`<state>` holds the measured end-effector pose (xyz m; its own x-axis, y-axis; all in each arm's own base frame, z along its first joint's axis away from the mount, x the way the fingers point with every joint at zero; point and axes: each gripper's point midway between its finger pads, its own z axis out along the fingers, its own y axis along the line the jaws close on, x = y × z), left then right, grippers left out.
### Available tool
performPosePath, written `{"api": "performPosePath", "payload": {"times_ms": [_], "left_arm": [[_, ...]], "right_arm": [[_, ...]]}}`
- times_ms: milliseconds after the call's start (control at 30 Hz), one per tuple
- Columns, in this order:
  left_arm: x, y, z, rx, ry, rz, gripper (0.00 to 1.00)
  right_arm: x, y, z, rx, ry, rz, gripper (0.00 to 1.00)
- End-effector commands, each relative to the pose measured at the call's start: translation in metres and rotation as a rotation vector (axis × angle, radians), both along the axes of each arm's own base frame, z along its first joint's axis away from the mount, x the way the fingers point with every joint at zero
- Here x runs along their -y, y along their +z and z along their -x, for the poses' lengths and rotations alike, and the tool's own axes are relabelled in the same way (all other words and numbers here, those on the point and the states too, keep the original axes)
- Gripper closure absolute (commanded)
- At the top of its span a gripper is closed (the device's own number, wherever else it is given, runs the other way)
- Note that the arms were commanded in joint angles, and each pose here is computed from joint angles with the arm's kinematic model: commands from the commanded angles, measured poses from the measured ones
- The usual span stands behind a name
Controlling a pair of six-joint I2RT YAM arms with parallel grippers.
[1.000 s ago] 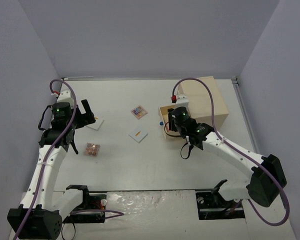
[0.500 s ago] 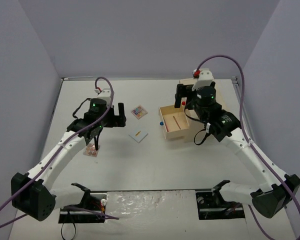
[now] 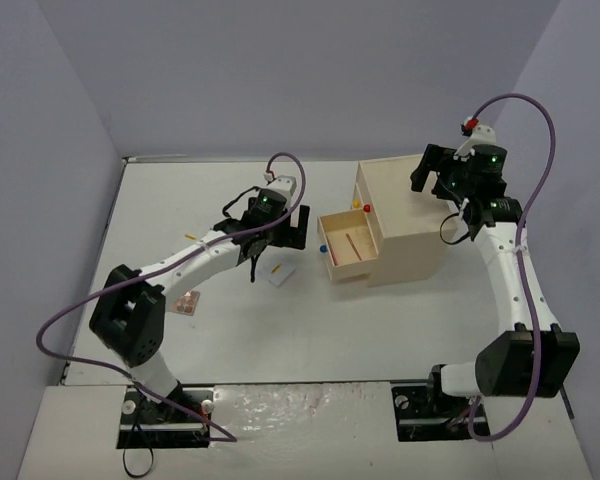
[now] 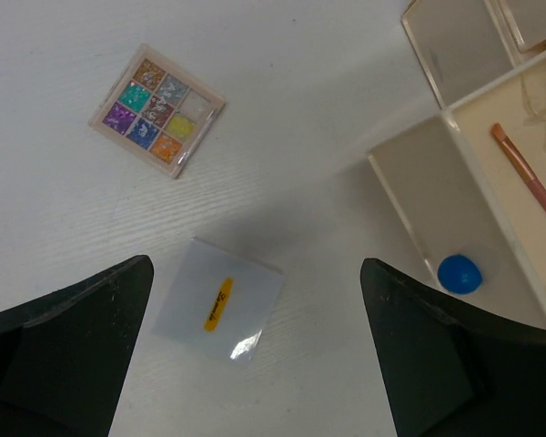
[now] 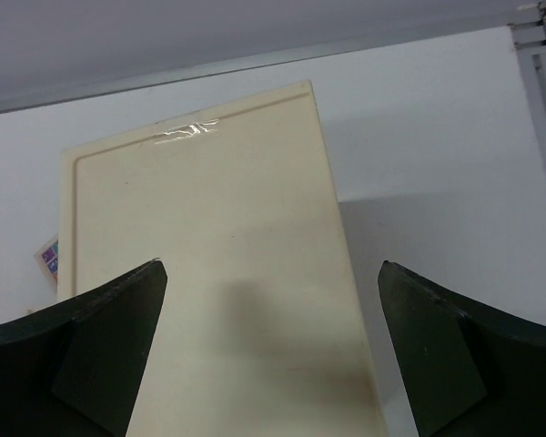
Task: Organize the makeup
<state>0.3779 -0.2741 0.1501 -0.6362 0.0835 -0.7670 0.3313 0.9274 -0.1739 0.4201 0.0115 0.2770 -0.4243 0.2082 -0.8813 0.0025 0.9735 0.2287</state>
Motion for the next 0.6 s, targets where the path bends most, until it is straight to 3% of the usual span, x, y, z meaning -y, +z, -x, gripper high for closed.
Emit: {"api": "performPosePath", "payload": {"times_ms": [0,267,567], "left_arm": [[0.034,0.045,-0.036,0.15,-0.02,0.085,0.03],[0.065,0.026,-0.054,0.143,-0.069,0.102,0.03],[0.111,0.045,-0.064,0.184,-0.1,0.2,0.03]], "right_arm": [[-0.023,0.004,-0.018,0.043,0.169,-0.123,0.02],[-0.04,-0.034,-0.013,-0.035,0.254,-0.188,0.02],[-0.046,-0.052,-0.009,-0.062,0.235,-0.243,0.03]]}}
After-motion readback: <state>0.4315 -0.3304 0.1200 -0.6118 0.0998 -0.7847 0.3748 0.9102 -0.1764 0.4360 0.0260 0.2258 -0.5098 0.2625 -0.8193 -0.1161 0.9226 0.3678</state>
